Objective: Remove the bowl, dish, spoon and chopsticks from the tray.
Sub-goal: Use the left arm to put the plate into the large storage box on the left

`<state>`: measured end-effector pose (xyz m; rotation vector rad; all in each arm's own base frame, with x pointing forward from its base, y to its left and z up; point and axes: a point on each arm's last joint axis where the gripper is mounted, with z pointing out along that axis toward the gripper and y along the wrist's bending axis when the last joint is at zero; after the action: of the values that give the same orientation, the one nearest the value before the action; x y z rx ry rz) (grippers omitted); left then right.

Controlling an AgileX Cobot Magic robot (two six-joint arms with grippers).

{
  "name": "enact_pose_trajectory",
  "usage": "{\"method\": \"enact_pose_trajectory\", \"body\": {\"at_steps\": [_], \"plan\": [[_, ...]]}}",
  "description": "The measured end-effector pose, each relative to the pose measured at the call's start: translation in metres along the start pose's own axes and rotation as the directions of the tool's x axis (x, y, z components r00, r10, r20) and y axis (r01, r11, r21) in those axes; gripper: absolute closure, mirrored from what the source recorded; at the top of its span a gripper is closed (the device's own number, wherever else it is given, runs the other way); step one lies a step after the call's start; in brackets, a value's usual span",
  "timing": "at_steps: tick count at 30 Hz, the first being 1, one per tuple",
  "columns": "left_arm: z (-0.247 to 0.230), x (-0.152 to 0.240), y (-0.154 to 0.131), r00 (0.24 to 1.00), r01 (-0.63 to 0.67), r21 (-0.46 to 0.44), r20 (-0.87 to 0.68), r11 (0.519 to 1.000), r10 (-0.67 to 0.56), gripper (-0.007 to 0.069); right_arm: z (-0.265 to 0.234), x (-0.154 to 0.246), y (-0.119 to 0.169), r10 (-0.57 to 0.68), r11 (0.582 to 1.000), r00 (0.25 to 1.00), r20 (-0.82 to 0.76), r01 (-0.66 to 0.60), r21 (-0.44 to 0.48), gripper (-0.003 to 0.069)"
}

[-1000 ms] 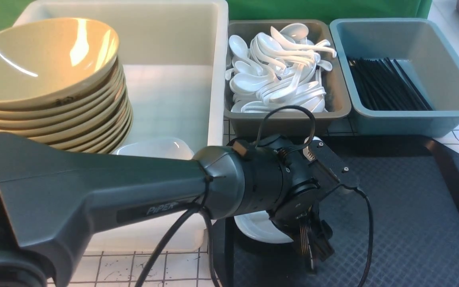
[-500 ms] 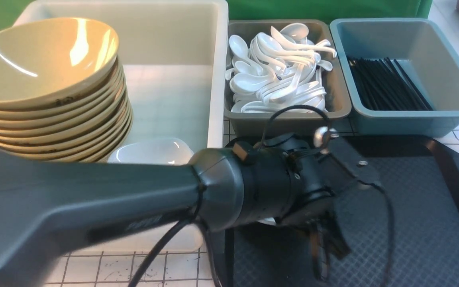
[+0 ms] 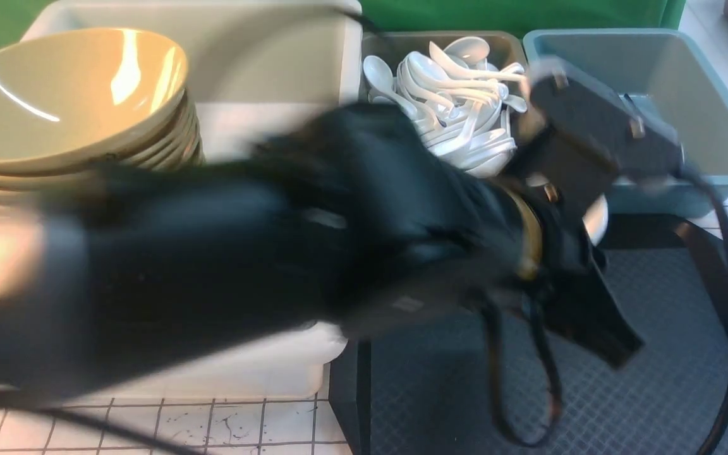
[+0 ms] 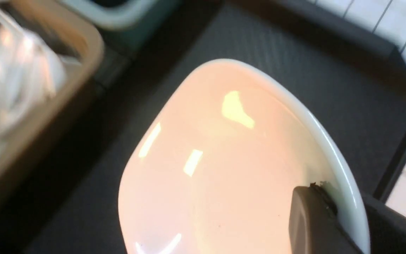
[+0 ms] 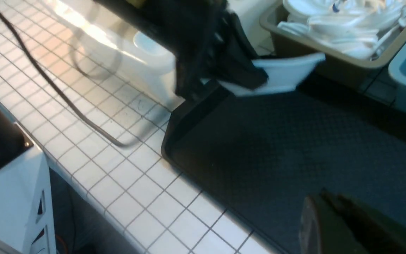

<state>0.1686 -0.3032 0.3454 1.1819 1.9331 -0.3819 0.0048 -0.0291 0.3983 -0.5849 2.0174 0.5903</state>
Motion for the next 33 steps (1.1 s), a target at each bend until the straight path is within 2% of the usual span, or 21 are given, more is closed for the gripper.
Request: {"method": "enact_pose_trajectory", "body": {"at_steps": [5, 7, 11, 17, 23, 33], "plan": [[-0.048, 0.003, 0.016, 0.999, -0.018, -0.09, -0.051, 0.996, 0.014, 0.061, 0.006, -0.009, 0.005, -0.04, 0.999, 0.999, 0.034, 0.04, -0.013, 0.0613], [-0.061, 0.012, 0.024, 0.99, -0.014, -0.164, -0.144, 0.986, -0.01, 0.061, 0.017, -0.022, 0.012, -0.089, 0.996, 0.994, 0.065, 0.09, -0.024, 0.0613], [-0.062, 0.029, 0.041, 0.957, 0.014, -0.279, -0.275, 0.96, -0.094, 0.061, 0.042, -0.038, 0.023, -0.171, 0.985, 0.985, 0.032, 0.171, -0.02, 0.0611], [-0.047, 0.06, 0.073, 0.905, 0.107, -0.413, -0.337, 0.904, -0.261, 0.061, 0.072, -0.05, 0.035, -0.255, 0.967, 0.966, -0.05, 0.254, -0.015, 0.0611], [-0.021, 0.09, 0.094, 0.868, 0.116, -0.453, -0.386, 0.884, -0.312, 0.061, 0.076, -0.051, 0.036, -0.272, 0.962, 0.96, -0.067, 0.271, -0.014, 0.0611], [0.012, 0.102, 0.1, 0.853, 0.084, -0.503, -0.411, 0.86, -0.323, 0.061, 0.076, -0.049, 0.035, -0.269, 0.963, 0.958, -0.093, 0.269, -0.014, 0.0603]]}}
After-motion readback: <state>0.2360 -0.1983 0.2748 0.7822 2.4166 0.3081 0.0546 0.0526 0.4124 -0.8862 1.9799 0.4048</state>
